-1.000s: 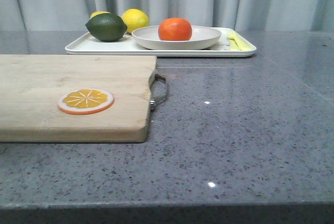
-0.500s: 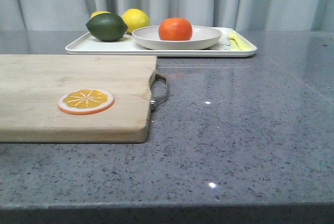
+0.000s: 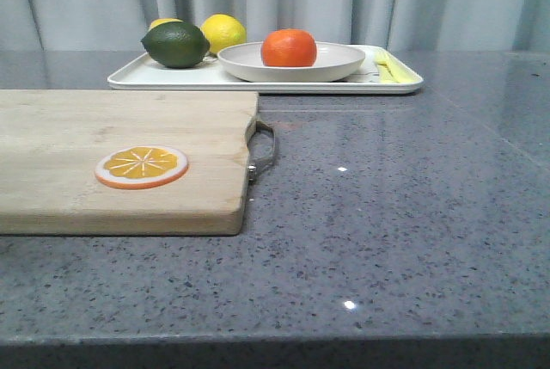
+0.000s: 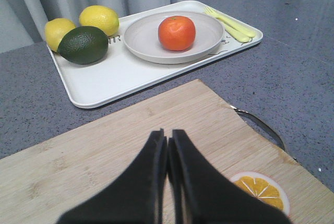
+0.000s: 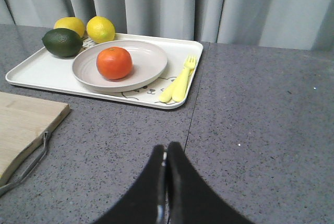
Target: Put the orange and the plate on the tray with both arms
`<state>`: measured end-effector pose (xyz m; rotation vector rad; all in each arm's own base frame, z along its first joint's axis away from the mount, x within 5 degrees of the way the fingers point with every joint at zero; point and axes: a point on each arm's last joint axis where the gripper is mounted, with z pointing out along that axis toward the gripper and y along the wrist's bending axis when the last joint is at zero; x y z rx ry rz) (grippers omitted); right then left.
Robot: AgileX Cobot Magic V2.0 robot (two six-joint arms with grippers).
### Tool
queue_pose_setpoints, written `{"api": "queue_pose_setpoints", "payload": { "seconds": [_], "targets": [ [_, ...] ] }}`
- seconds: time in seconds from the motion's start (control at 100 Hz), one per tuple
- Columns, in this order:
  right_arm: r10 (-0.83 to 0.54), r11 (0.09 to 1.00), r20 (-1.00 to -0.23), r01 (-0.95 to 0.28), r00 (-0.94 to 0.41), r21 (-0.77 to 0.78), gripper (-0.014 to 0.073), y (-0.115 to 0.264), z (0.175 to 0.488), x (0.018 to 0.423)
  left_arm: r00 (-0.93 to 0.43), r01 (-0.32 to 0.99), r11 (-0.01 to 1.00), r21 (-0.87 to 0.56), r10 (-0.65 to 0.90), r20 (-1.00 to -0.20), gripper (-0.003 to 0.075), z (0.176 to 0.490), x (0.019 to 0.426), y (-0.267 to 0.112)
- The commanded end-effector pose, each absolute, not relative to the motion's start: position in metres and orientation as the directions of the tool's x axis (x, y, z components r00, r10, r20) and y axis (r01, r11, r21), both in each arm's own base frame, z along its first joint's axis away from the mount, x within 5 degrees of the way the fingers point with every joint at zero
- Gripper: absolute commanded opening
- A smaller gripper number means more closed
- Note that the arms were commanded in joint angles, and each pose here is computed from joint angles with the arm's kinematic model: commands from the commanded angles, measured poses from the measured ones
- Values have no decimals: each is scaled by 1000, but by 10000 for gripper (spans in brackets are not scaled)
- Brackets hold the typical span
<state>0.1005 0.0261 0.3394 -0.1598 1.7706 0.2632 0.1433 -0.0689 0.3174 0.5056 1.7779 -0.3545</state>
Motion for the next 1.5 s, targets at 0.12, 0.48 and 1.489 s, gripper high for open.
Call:
{"api": "queue_pose_setpoints", "payload": {
  "seconds": [0.12,0.48,1.489],
  "targets": [
    [58,970,-992,-228,-110,82,-67,23,355,101,-164,474,880,13,103,-981,-19,331,145,-66],
    [58,970,-992,-228,-110,82,-67,23,355,101,-164,474,880,13,103,-981,-19,331,145,-66],
    [58,970,-992,-228,-111,82,-67,23,355,101,-51,280,960,27,43,-998,-19,246,77,-22]
  ]
}}
